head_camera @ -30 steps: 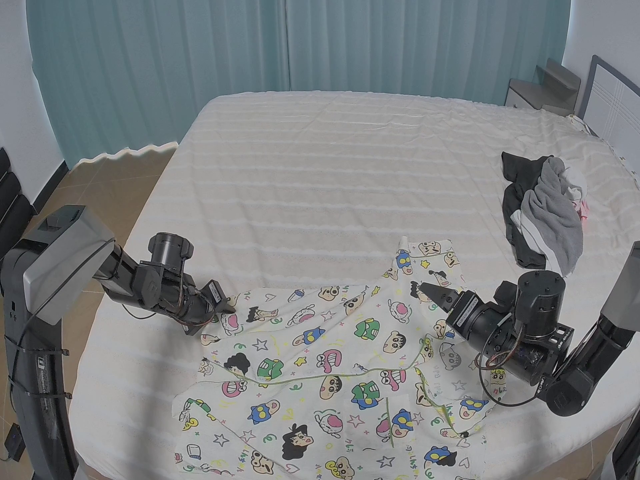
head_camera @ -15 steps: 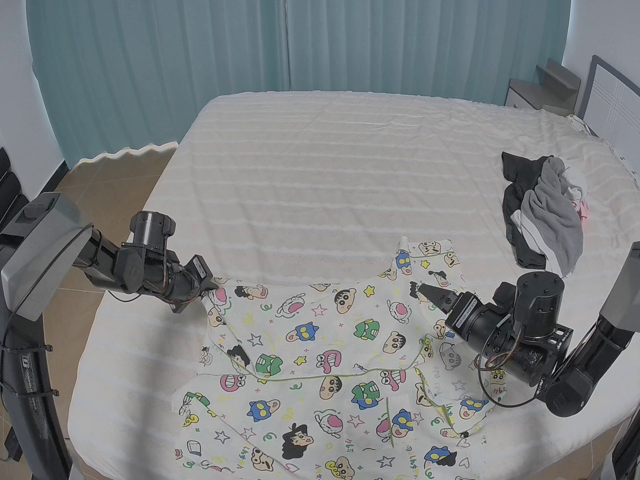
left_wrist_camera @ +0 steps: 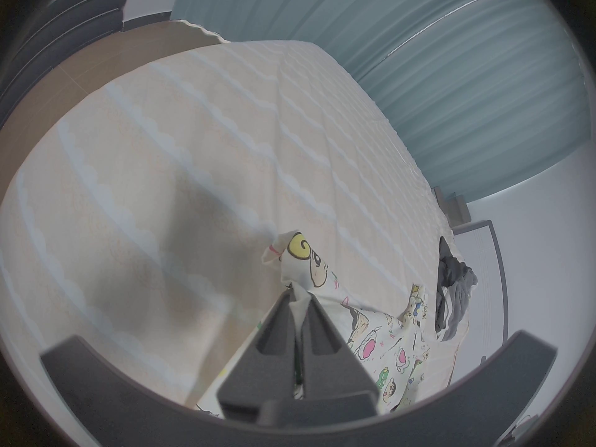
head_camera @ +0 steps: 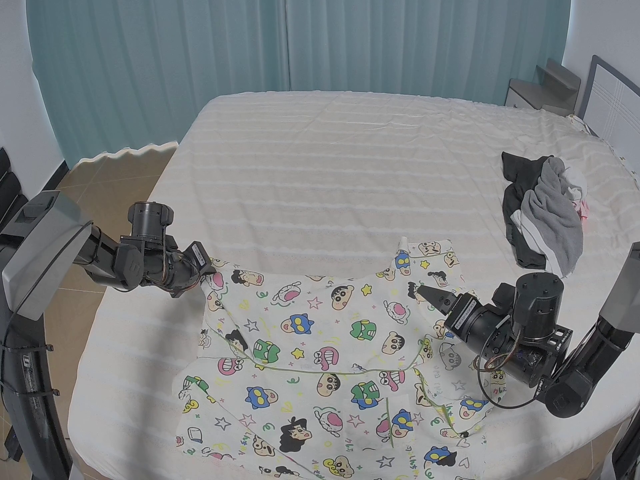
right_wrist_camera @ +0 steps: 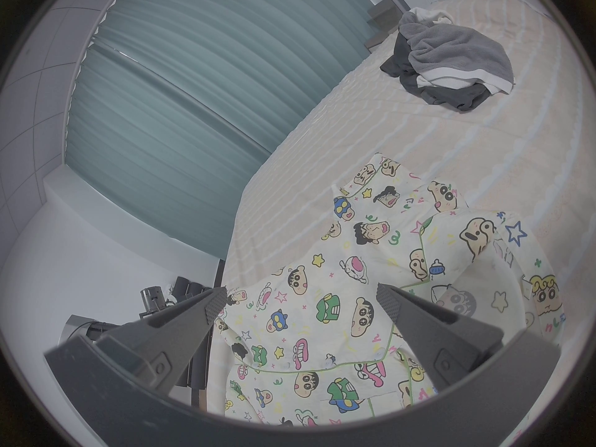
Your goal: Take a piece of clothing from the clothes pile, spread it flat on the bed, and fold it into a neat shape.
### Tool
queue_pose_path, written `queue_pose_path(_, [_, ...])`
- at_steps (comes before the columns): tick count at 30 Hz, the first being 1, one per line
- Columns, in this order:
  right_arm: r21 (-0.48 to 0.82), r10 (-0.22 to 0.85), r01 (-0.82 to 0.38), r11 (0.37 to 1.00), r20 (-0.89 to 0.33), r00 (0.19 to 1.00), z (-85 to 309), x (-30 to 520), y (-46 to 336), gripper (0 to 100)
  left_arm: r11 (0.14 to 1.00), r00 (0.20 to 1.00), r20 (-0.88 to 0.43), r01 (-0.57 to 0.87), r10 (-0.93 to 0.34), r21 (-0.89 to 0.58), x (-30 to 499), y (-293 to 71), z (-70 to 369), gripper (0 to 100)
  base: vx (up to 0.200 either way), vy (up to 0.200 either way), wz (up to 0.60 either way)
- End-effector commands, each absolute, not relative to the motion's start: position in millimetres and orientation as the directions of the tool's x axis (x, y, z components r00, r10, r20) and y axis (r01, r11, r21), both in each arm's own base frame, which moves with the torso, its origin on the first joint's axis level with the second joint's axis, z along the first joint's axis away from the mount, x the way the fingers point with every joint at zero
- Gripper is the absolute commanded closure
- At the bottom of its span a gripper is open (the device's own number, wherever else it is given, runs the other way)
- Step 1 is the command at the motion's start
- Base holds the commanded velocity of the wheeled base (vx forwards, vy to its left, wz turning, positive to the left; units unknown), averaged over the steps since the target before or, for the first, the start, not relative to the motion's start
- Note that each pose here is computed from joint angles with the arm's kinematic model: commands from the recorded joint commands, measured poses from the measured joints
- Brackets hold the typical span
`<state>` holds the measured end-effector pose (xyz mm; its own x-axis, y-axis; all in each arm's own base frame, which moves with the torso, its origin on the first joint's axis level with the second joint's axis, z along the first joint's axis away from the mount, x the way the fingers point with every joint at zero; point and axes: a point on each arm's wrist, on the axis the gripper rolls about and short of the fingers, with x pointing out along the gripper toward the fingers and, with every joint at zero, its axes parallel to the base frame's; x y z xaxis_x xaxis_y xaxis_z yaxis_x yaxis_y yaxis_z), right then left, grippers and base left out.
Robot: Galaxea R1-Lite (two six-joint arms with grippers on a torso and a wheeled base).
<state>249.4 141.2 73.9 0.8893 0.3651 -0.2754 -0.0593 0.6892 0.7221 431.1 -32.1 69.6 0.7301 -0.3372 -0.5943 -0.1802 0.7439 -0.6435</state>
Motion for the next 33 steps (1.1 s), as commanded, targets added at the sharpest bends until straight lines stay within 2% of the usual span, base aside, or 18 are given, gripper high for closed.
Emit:
queue_pose_path(1, [0.722, 0.366, -0.058, 0.690, -0.278, 0.888, 73.1, 249.6, 141.6, 0, 0.742, 0.739, -0.587, -0.181, -0.330, -0.645, 435.3, -28.0, 69.6, 100, 0.000, 0.000, 0.00])
queue_pose_path(8, [0.721, 0.367, -0.060, 0.690, -0.278, 0.888, 73.1, 249.3, 141.9, 0, 0.782, 0.746, -0.599, -0.174, -0.292, -0.598, 439.0, -24.7, 63.8, 100, 0.000, 0.000, 0.00])
queue_pose_path(9, [0.720, 0.367, -0.059, 0.691, -0.279, 0.887, 72.7, 249.4, 142.0, 0, 0.786, 0.745, -0.600, -0.171, -0.291, -0.594, 439.6, -25.4, 62.2, 0, 0.000, 0.000, 0.00])
queue_pose_path(18, [0.719, 0.366, -0.056, 0.693, -0.283, 0.886, 72.1, 248.3, 141.3, 0, 0.797, 0.772, -0.606, -0.238, -0.192, -0.555, 450.5, -17.6, 56.0, 0, 0.000, 0.000, 0.00])
queue_pose_path(25, [0.719, 0.366, -0.055, 0.693, -0.285, 0.886, 71.8, 248.0, 141.1, 0, 0.785, 0.712, -0.661, -0.261, -0.237, -0.562, 431.8, -15.5, 47.6, 0, 0.000, 0.000, 0.00])
queue_pose_path(33, [0.719, 0.367, -0.055, 0.693, -0.286, 0.885, 71.6, 247.5, 141.4, 0, 0.757, 0.638, -0.687, -0.241, -0.348, -0.607, 394.8, -10.7, 48.6, 0, 0.000, 0.000, 0.00])
